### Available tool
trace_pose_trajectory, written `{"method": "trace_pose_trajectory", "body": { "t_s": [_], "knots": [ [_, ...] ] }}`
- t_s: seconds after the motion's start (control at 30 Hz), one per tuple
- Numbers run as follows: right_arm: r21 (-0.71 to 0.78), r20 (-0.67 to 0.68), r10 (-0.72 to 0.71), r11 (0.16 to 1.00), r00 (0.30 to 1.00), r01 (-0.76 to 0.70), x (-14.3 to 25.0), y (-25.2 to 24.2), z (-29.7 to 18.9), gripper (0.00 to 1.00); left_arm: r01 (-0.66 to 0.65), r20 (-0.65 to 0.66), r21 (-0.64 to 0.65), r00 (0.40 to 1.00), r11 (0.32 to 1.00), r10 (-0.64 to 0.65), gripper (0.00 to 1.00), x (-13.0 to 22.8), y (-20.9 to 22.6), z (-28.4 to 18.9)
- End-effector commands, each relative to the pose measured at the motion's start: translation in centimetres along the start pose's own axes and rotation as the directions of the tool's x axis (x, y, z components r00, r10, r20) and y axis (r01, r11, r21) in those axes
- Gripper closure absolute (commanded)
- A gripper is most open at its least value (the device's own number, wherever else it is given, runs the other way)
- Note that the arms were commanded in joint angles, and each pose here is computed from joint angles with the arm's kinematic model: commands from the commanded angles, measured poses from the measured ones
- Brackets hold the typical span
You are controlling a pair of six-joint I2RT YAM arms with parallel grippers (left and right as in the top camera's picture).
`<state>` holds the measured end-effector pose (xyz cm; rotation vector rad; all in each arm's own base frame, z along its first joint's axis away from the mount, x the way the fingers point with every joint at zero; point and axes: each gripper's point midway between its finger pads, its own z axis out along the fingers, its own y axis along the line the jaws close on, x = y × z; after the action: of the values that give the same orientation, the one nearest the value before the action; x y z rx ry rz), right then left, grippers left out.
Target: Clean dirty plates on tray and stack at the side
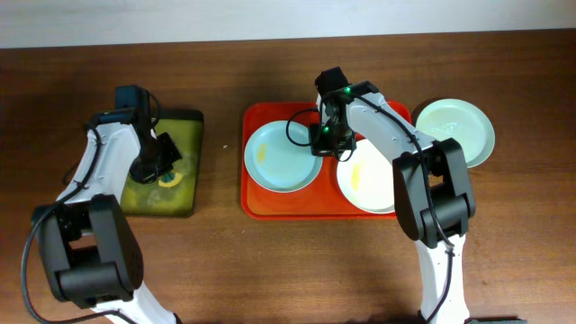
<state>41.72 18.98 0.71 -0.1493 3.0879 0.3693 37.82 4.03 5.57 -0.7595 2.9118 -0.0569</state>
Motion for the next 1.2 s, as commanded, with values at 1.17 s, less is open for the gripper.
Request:
{"method": "trace_pose_trajectory", "body": {
  "t_s": [1.17],
  "knots": [
    [-0.127, -0.033, -0.074, 0.989, 0.997, 0.069, 0.3, -1.3, -0.1, 0.96, -0.438, 0.165, -0.022, 0.885, 0.899, 0.436, 1.00, 8.3, -20.5, 8.0]
  ]
}}
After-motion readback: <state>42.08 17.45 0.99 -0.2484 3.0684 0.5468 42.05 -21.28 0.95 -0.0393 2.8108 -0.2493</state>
